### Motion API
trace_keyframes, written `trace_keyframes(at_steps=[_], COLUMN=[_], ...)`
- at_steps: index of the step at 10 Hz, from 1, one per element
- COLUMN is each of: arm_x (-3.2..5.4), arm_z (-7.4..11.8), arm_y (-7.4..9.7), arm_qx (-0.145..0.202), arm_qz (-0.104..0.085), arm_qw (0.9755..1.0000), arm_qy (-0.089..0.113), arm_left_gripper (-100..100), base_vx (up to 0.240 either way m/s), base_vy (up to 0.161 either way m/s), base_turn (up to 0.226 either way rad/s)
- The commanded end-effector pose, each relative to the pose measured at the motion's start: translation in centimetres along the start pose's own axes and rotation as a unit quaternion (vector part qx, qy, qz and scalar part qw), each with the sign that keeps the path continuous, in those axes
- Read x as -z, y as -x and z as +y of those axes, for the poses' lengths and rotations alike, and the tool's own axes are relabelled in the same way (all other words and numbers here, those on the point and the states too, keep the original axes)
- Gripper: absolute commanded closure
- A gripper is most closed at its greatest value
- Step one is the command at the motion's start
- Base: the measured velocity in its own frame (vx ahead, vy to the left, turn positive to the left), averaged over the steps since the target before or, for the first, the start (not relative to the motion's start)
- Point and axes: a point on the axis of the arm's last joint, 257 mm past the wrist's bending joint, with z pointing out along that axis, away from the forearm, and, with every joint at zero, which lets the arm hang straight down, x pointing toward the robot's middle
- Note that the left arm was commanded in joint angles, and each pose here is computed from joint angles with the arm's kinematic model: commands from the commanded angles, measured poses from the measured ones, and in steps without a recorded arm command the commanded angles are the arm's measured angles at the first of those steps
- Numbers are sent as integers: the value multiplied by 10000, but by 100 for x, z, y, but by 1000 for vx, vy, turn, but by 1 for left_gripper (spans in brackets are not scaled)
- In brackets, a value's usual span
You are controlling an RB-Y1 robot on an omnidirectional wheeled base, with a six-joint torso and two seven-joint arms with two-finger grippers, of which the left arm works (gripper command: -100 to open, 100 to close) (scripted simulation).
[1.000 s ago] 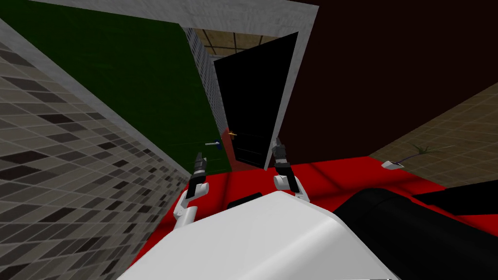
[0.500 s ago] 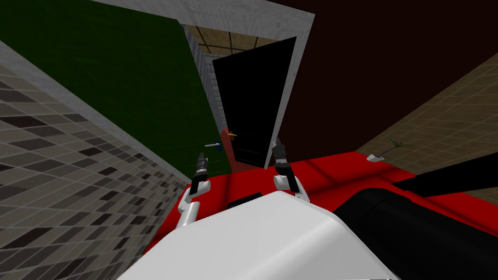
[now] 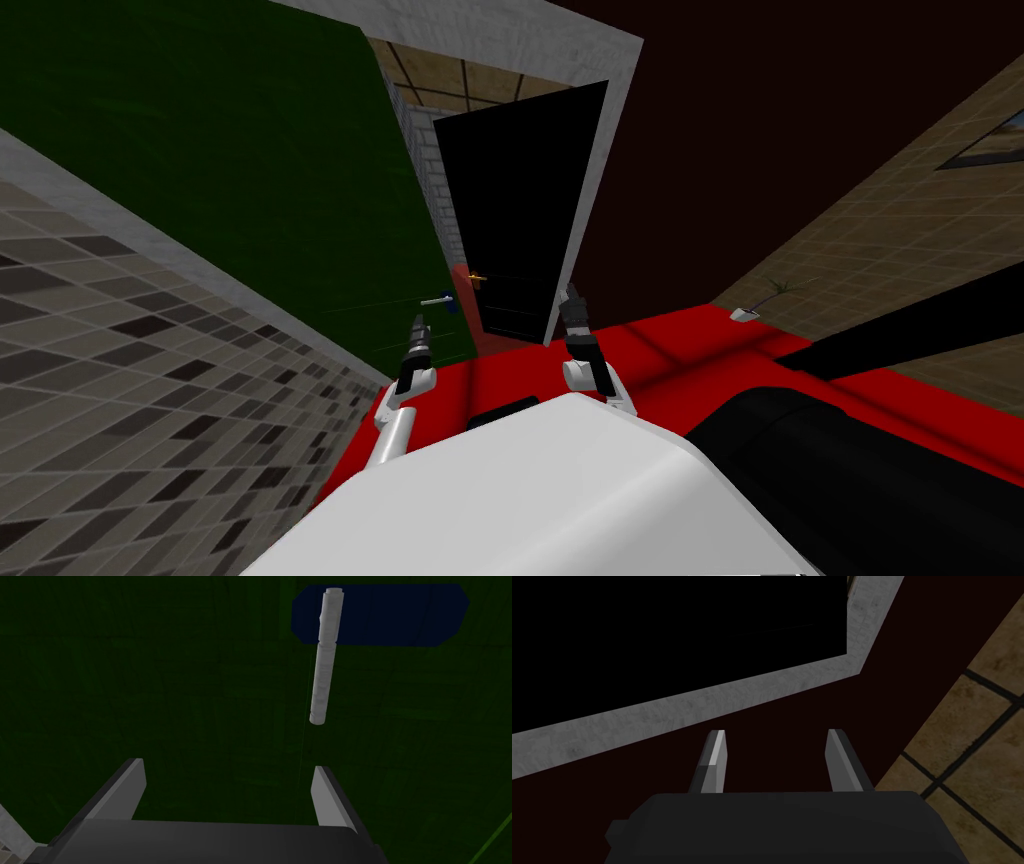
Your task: Push the door open
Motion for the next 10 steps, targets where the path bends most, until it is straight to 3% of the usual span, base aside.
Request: trace_keyframes(at_steps=[1, 10], arm_x=[-38, -159], arm_z=[81, 454], arm_y=[-31, -298], arm_qx=[15, 169], arm_qz=[-7, 10], arm_qw=[10000, 9983], arm_qy=[92, 558], arm_left_gripper=[-100, -100], base_vx=[-1, 3], base_vy=[138, 120], base_turn=[-113, -103])
